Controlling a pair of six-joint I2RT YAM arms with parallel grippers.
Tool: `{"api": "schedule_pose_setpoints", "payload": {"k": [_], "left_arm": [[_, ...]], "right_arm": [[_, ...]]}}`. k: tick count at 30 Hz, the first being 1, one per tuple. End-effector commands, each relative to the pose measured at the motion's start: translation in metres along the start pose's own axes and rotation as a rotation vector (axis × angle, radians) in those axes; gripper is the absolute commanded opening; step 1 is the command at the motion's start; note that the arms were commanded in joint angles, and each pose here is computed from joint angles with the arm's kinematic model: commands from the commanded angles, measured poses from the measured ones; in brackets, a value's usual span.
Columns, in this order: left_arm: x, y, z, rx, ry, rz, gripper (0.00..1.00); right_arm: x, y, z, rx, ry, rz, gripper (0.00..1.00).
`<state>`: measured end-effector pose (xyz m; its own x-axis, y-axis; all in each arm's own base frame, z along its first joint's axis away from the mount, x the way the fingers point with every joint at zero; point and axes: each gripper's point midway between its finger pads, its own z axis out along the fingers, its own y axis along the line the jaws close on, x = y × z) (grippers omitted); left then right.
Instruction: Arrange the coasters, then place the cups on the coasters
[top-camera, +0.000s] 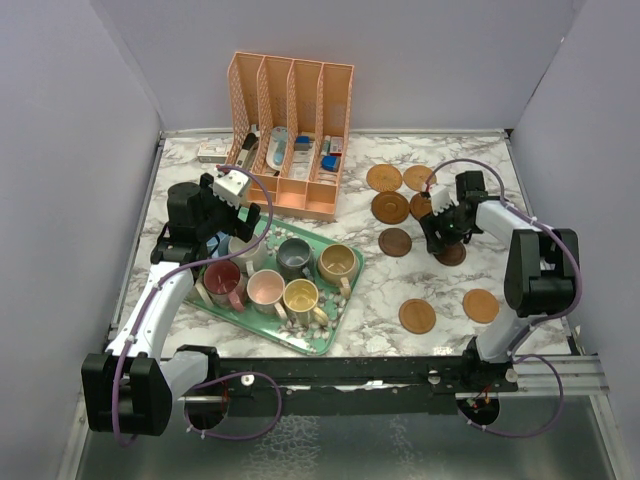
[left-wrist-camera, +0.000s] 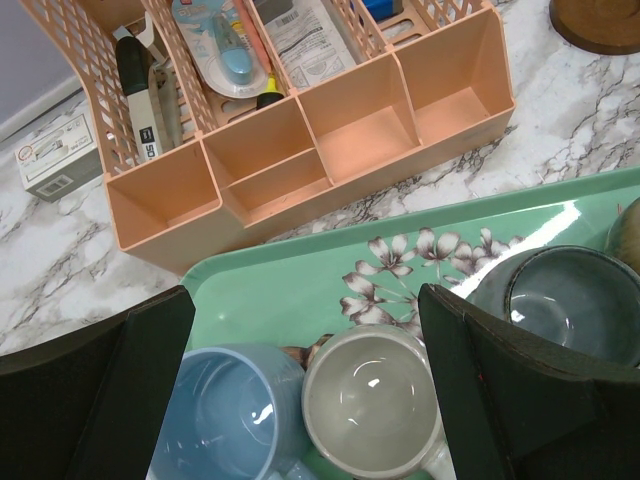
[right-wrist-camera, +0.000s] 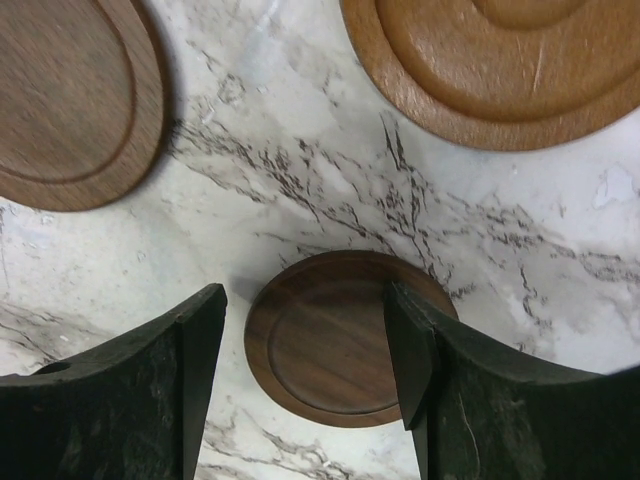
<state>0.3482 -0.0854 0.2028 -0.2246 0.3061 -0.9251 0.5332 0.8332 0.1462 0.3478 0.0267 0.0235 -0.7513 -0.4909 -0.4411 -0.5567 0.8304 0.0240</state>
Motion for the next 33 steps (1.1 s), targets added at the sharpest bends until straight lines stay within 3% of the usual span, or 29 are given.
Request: {"api": "schedule_pose_setpoints", "payload": {"k": [1,24,33], "left_arm": [[-0.004,-0.006,0.000,0.030,-0.023,0.015,0.99],[-0.003,-0.006,0.000,0.032,-0.015,0.015,0.99],[-0.003,-0.006,0.000,0.030,-0.018,0.017,0.99]], "right_arm": [[0.009,0.026,0.023,-0.099,0.046,0.008,0.64],[-0.018,0.038,0.029,-0.187,-0.008,-0.010,0.62],[-0.020,0.021,0.032,-0.102,0.005,-0.029,0.61]]}}
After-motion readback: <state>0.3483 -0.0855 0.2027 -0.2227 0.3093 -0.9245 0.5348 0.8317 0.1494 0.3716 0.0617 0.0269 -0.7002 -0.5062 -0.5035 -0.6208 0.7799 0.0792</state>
